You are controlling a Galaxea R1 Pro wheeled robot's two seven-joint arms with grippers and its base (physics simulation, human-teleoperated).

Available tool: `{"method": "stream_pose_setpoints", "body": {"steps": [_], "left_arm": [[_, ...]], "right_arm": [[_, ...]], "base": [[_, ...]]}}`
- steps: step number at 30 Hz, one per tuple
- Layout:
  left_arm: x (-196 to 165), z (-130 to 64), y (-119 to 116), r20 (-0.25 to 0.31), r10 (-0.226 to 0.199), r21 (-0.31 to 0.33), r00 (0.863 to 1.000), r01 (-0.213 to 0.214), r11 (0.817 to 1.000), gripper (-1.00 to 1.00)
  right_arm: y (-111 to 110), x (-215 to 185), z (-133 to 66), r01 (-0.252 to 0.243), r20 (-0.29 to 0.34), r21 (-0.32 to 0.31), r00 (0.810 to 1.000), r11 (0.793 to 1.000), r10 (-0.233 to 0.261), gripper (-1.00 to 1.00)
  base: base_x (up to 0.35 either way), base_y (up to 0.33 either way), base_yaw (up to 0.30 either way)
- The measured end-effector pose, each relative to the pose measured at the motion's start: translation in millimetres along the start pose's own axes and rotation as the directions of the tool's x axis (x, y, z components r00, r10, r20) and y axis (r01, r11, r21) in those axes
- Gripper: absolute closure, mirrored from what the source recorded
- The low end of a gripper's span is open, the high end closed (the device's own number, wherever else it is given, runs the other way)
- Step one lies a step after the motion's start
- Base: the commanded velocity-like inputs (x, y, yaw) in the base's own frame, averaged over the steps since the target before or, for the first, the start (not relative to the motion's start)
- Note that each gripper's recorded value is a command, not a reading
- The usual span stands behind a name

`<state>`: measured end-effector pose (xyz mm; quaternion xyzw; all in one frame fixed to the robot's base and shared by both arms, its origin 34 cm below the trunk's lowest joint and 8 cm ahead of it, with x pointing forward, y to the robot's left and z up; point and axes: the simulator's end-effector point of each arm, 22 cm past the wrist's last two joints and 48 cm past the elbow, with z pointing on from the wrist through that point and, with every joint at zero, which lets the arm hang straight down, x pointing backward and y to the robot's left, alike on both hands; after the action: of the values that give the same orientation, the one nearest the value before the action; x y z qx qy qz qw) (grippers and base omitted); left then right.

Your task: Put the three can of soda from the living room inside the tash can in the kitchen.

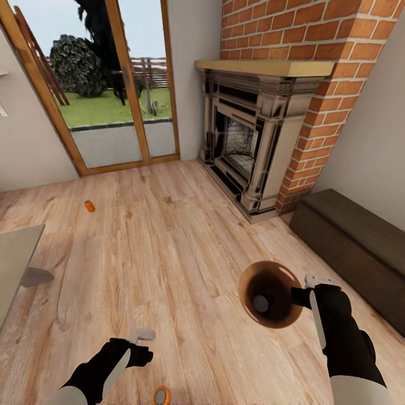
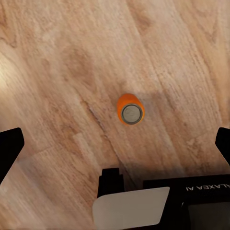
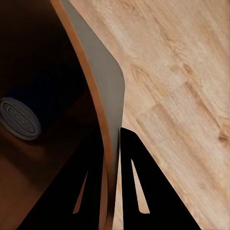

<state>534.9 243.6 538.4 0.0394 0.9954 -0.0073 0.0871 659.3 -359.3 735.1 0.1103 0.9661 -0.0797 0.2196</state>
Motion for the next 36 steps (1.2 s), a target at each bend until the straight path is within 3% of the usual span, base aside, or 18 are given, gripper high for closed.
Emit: {"method": "stream_pose_setpoints", "body": {"steps": [23,26,30,36], "left_arm": [[15,12.3,-12,-0.037,0.001,0.014,0.999,0.0,1.0,-1.0],[27,16.5,-12,-0.065,-0.003,0.014,0.998,0.004,1.0,-1.0],[59,25.2,-22,-0.146,-0.011,0.026,0.989,0.015,1.0,-1.0],[42,28.8,-28,-0.171,-0.014,0.021,0.985,0.018,1.0,-1.0]], "right_arm": [[1,14,14.8,0.01,-0.037,0.007,0.999,1.0,-0.01,1.0],[1,16,16.6,0.011,-0.041,0.008,0.999,1.0,-0.011,1.0],[1,17,18.4,0.013,-0.044,0.01,0.999,1.0,-0.012,1.0],[1,19,21.5,0.014,-0.05,0.012,0.999,1.0,-0.013,1.0]], "base": [[0.0,0.0,0.0],[0.0,0.0,0.0],[0.0,0.0,0.0],[0.0,0.0,0.0]]}}
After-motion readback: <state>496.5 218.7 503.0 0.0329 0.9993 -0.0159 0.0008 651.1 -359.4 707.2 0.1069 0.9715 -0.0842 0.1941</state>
